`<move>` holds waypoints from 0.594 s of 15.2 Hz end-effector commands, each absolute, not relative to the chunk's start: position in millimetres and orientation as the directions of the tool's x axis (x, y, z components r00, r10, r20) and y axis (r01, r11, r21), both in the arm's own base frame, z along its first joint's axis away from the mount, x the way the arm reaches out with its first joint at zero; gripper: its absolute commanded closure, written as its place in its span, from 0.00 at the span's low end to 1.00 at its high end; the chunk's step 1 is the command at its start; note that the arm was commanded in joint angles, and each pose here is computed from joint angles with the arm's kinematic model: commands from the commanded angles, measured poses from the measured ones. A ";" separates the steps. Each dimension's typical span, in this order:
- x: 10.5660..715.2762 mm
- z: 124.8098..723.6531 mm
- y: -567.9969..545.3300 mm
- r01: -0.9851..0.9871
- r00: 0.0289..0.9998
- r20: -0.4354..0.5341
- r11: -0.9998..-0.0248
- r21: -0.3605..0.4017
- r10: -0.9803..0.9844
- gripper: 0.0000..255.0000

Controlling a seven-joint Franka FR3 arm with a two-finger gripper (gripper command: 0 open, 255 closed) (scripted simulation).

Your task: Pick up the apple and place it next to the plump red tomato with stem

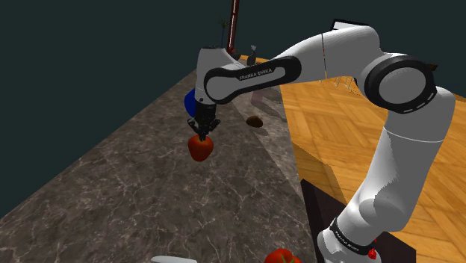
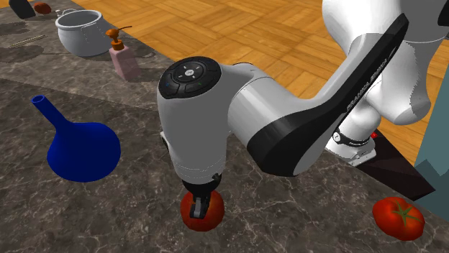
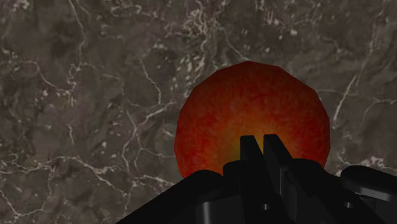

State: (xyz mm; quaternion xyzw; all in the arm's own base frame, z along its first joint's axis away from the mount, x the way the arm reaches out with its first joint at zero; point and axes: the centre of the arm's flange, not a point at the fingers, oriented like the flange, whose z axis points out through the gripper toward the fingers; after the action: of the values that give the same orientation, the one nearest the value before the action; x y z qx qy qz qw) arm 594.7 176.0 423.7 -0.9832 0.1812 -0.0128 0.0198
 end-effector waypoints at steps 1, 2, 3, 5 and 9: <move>594.7 423.6 176.0 -0.356 0.934 0.018 -0.934 -0.044 -0.357 1.00; 594.6 423.6 176.0 -0.356 0.934 0.018 -0.934 -0.044 -0.357 1.00; 594.6 423.7 176.0 -0.356 0.934 0.018 -0.934 -0.044 -0.357 1.00; 594.6 428.9 176.1 -0.356 0.934 0.018 -0.934 -0.044 -0.357 1.00; 594.7 450.0 176.1 -0.356 0.934 0.018 -0.934 -0.044 -0.357 1.00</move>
State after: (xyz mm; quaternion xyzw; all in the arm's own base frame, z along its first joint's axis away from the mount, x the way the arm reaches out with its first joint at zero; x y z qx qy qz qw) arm 593.9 176.2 445.0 -0.9832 0.1811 -0.0129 0.0198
